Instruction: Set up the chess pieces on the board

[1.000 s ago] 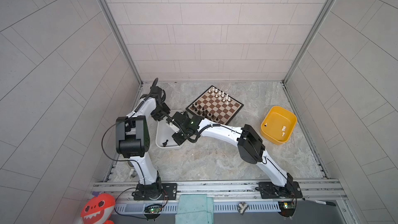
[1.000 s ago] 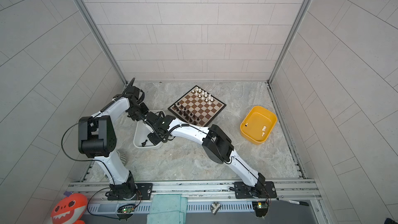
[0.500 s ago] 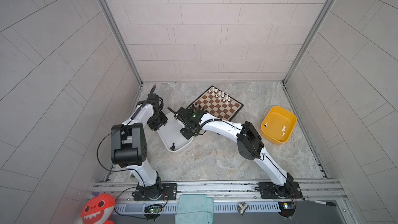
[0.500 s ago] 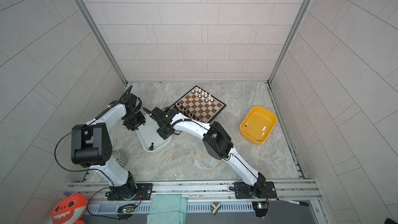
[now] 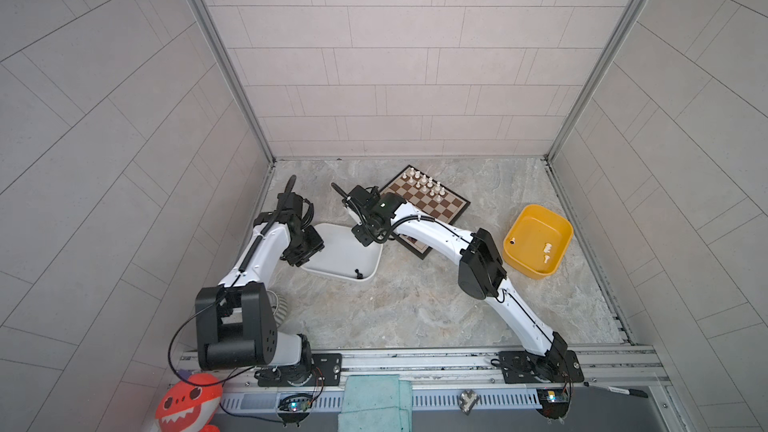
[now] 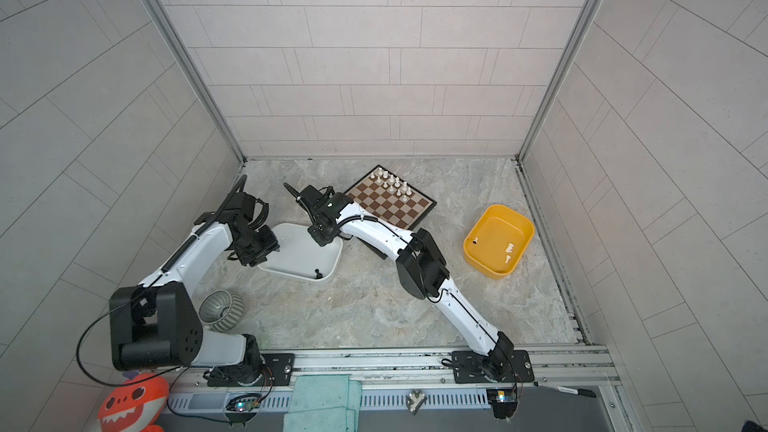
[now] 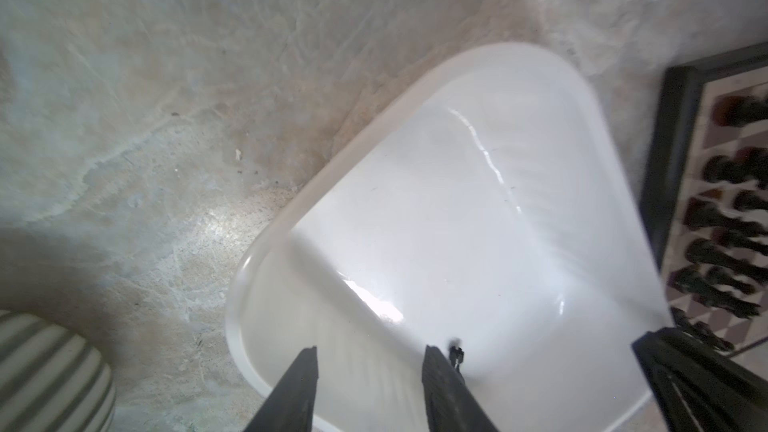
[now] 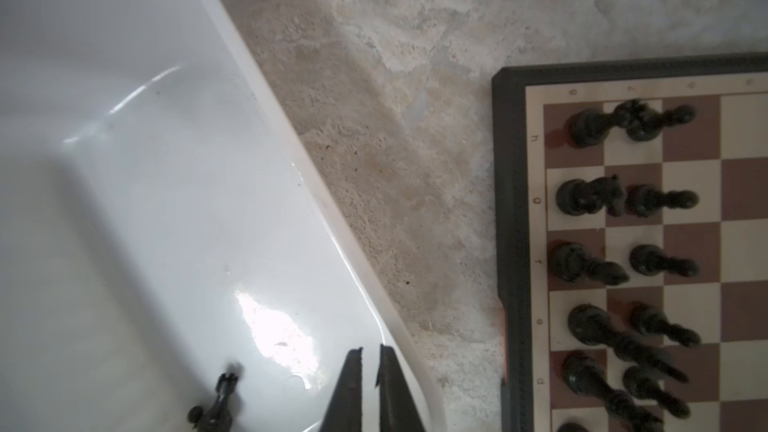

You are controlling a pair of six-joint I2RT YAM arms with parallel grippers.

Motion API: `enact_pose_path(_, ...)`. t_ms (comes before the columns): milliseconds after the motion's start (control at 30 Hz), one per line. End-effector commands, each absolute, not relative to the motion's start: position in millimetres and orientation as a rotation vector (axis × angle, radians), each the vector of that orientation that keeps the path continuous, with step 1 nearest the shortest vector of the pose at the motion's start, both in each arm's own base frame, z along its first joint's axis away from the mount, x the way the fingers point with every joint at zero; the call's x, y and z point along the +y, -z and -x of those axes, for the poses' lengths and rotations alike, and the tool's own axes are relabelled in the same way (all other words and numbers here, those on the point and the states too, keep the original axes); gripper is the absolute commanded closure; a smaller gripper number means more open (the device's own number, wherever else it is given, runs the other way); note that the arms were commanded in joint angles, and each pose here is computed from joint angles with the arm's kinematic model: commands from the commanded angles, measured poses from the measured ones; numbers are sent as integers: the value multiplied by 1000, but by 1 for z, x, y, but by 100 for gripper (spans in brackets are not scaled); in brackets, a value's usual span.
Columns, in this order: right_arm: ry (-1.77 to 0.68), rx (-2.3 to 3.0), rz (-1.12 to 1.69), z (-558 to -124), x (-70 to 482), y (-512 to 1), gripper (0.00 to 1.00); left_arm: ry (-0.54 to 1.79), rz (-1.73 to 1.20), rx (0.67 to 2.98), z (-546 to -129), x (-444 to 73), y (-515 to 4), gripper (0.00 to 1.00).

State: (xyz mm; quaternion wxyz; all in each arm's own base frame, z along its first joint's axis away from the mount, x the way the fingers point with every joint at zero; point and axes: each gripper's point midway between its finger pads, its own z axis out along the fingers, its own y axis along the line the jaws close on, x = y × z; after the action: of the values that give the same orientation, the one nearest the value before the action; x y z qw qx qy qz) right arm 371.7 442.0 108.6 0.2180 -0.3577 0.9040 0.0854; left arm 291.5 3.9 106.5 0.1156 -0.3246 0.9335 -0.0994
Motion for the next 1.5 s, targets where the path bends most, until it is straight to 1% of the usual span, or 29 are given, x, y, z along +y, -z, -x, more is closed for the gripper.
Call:
enact_pose_path(0, -309, 2468, 989, -340, 431, -163, 82, 291, 935, 2617, -316, 12, -137, 49)
enact_pose_path(133, -402, 2525, 1015, -295, 416, -159, 86, 375, 929, 2540, -360, 10, -153, 49)
enact_pose_path(200, -444, 2543, 1057, -267, 413, -151, 86, 401, 906, 2522, -383, 9, -154, 49)
enact_pose_path(333, -513, 2574, 1136, -221, 418, -131, 86, 456, 851, 2581, -425, 1, -142, 49)
enact_pose_path(400, -515, 2595, 1159, -206, 422, -116, 86, 467, 829, 2623, -439, -2, -133, 50)
enact_pose_path(467, -544, 2603, 1159, -199, 429, -107, 83, 456, 800, 2683, -446, -4, -122, 50)
enact_pose_path(533, -556, 2604, 1153, -196, 436, -98, 78, 441, 759, 2730, -450, -6, -114, 50)
enact_pose_path(700, -569, 2624, 1141, -195, 450, -83, 69, 425, 704, 2837, -443, -11, -93, 50)
enact_pose_path(800, -529, 2635, 1132, -202, 452, -76, 67, 442, 699, 2855, -439, -13, -84, 50)
enact_pose_path(900, -487, 2626, 1138, -208, 453, -72, 69, 458, 701, 2892, -435, -16, -72, 51)
enact_pose_path(1200, -432, 2638, 1110, -225, 446, -63, 71, 423, 678, 2952, -420, -17, -60, 52)
enact_pose_path(1467, -377, 2635, 1098, -238, 433, -63, 72, 340, 680, 3010, -387, -11, -54, 53)
